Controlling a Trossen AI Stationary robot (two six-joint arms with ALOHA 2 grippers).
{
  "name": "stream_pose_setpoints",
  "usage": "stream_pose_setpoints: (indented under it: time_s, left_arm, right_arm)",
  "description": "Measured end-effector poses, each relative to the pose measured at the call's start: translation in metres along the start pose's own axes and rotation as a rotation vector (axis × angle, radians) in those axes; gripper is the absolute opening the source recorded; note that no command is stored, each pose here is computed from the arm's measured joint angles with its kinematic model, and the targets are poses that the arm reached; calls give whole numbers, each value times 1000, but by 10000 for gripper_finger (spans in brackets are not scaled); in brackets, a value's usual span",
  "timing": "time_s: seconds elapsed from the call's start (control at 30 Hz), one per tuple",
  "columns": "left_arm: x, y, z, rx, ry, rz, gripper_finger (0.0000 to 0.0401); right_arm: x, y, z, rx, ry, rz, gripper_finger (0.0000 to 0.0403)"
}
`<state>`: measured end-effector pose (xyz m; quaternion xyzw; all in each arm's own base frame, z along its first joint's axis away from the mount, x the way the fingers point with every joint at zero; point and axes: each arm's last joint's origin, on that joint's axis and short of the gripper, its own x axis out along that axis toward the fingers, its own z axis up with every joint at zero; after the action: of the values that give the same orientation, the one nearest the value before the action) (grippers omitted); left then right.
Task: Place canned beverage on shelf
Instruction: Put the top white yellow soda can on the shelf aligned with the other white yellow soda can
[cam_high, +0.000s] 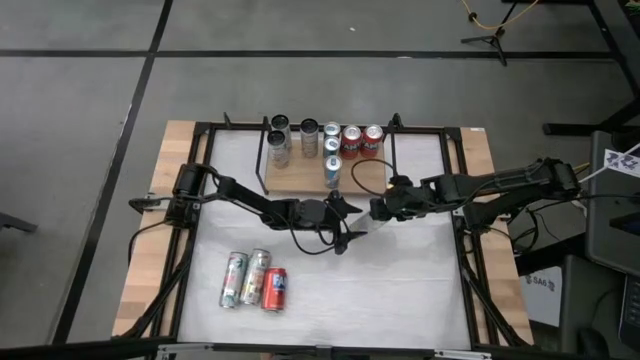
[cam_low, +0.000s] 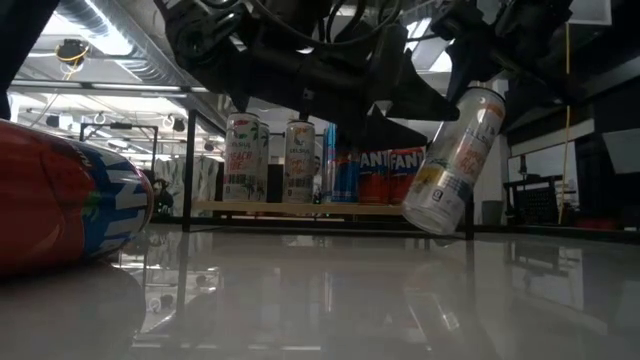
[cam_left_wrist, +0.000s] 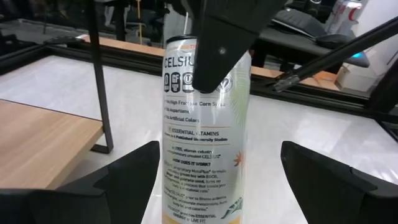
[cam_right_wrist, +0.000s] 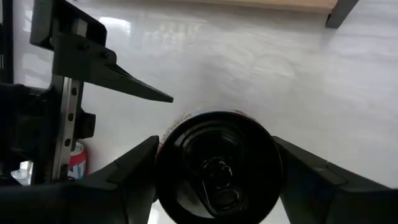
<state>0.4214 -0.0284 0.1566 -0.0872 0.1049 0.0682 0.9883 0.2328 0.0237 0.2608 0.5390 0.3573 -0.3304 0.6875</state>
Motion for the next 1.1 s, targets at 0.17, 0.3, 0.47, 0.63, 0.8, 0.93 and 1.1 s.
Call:
stream_pose_setpoints:
  time_s: [0.17,0.3,0.47,0.63,0.8,0.93,1.1]
  left_arm:
    - [0,1,0,-1,-2,2,330]
    - [0,1,0,-1,-4,2,330]
    - [0,1,1,-1,-4,2,330]
    - [0,1,1,-1,-4,2,330]
    - [0,1,1,-1,-4,2,330]
    - [0,1,0,-1,-4,2,330]
    - [0,0,2,-3,-15,-1,330]
  right_arm:
    - [0,1,0,26,3,7,264]
    - [0,7,1,36,-3,68,264]
    - [-1,11,1,62,-5,111,264]
    - [-1,12,1,89,-5,120,264]
    - [-1,13,1,99,-5,130,264]
    - [-1,14,1,116,4,141,264]
    - [-1,16,1,119,3,160,264]
